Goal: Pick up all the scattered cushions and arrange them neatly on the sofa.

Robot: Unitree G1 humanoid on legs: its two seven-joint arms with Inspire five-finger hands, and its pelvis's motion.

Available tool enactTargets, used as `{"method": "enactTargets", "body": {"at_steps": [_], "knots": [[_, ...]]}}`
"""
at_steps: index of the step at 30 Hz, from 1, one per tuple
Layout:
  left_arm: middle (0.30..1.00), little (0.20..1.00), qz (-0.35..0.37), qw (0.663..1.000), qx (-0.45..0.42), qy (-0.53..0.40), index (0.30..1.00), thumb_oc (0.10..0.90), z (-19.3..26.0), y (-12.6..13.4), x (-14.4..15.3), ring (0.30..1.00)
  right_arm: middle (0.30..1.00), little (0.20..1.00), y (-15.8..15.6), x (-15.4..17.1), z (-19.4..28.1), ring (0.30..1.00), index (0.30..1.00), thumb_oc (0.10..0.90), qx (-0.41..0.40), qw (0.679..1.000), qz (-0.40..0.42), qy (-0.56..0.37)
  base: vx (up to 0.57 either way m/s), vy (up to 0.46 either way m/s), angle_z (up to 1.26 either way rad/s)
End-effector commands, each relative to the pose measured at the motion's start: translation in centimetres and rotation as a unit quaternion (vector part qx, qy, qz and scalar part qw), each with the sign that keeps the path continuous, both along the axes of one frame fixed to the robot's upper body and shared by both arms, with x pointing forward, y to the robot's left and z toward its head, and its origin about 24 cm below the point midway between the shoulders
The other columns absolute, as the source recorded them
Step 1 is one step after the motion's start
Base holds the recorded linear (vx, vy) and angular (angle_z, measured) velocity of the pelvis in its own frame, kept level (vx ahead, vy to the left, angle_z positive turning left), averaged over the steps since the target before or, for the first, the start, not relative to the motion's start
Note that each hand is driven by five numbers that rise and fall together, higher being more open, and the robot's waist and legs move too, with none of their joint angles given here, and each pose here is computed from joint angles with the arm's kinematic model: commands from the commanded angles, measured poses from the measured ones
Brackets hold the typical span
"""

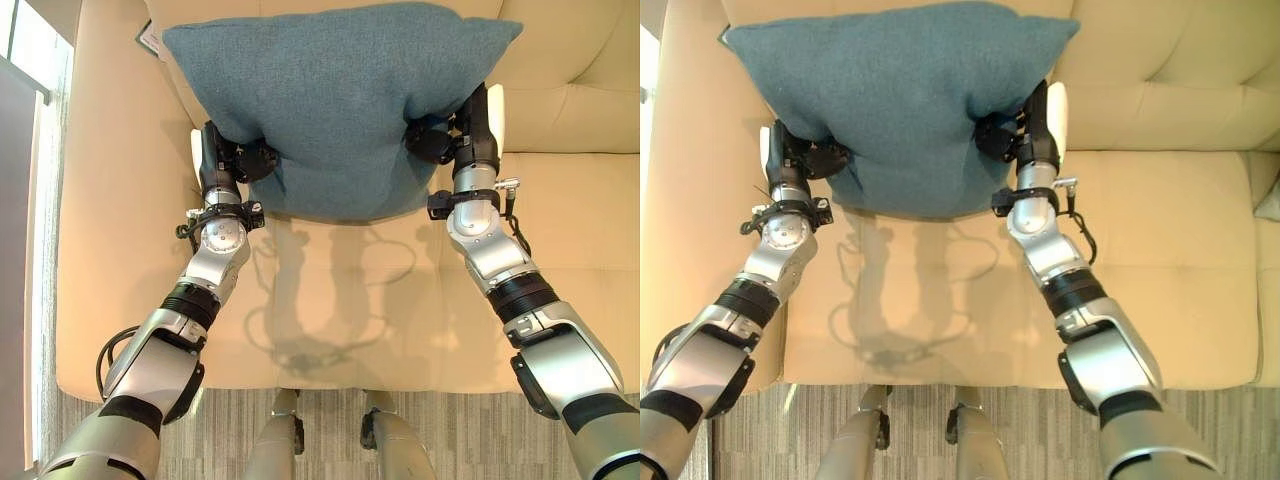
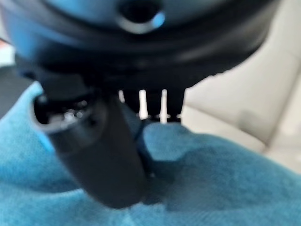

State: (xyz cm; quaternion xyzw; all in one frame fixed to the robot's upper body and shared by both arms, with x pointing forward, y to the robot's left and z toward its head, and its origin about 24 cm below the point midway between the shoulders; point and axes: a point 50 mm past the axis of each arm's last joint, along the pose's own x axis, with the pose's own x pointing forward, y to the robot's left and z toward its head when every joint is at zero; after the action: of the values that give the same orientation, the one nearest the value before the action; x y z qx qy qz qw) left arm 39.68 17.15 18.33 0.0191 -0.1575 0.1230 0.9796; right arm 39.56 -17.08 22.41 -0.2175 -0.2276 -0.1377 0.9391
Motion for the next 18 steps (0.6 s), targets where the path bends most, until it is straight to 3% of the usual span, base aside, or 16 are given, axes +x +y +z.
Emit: {"method": "enactTargets", "body": {"at_steps": [1,11,12,13,14,18], "knots": [[0.300,0.300,-0.105,0.973,0.035,-0.205,0.300,0.400,10.5,-4.8,-1.1,0.300,0.300,0.300,5.0,-1.3,7.3,0.300,0.300,0.400,0.000,0.985,0.103,-0.141,-0.01,0.018,0.03],[0.300,0.300,-0.100,0.979,0.059,-0.171,0.300,0.400,8.3,-5.2,-0.8,0.300,0.300,0.300,5.3,-0.4,3.8,0.300,0.300,0.400,-0.013,0.992,0.099,-0.076,-0.01,0.000,-0.02],[0.606,0.606,-0.092,0.980,0.060,-0.164,0.606,0.604,8.1,-5.2,-0.6,0.606,0.415,0.415,5.2,-0.3,3.7,0.415,0.415,0.477,-0.017,0.993,0.088,-0.075,-0.01,-0.010,-0.07],[0.900,0.900,-0.092,0.980,0.060,-0.164,0.900,0.800,8.1,-5.2,-0.6,0.900,0.679,0.679,5.2,-0.3,3.7,0.679,0.679,0.653,-0.017,0.993,0.088,-0.075,-0.02,-0.016,-0.04],[0.900,0.900,-0.086,0.982,0.059,-0.160,0.900,0.800,8.1,-5.1,-0.4,0.900,0.900,0.900,5.1,-0.2,3.7,0.900,0.900,0.800,-0.020,0.994,0.079,-0.076,0.00,-0.014,-0.03],[0.900,0.900,-0.065,0.985,0.064,-0.149,0.900,0.800,8.5,-4.7,0.2,0.900,0.900,0.900,4.1,0.4,4.3,0.900,0.900,0.800,-0.039,0.996,0.032,-0.074,0.00,0.000,0.00]]}}
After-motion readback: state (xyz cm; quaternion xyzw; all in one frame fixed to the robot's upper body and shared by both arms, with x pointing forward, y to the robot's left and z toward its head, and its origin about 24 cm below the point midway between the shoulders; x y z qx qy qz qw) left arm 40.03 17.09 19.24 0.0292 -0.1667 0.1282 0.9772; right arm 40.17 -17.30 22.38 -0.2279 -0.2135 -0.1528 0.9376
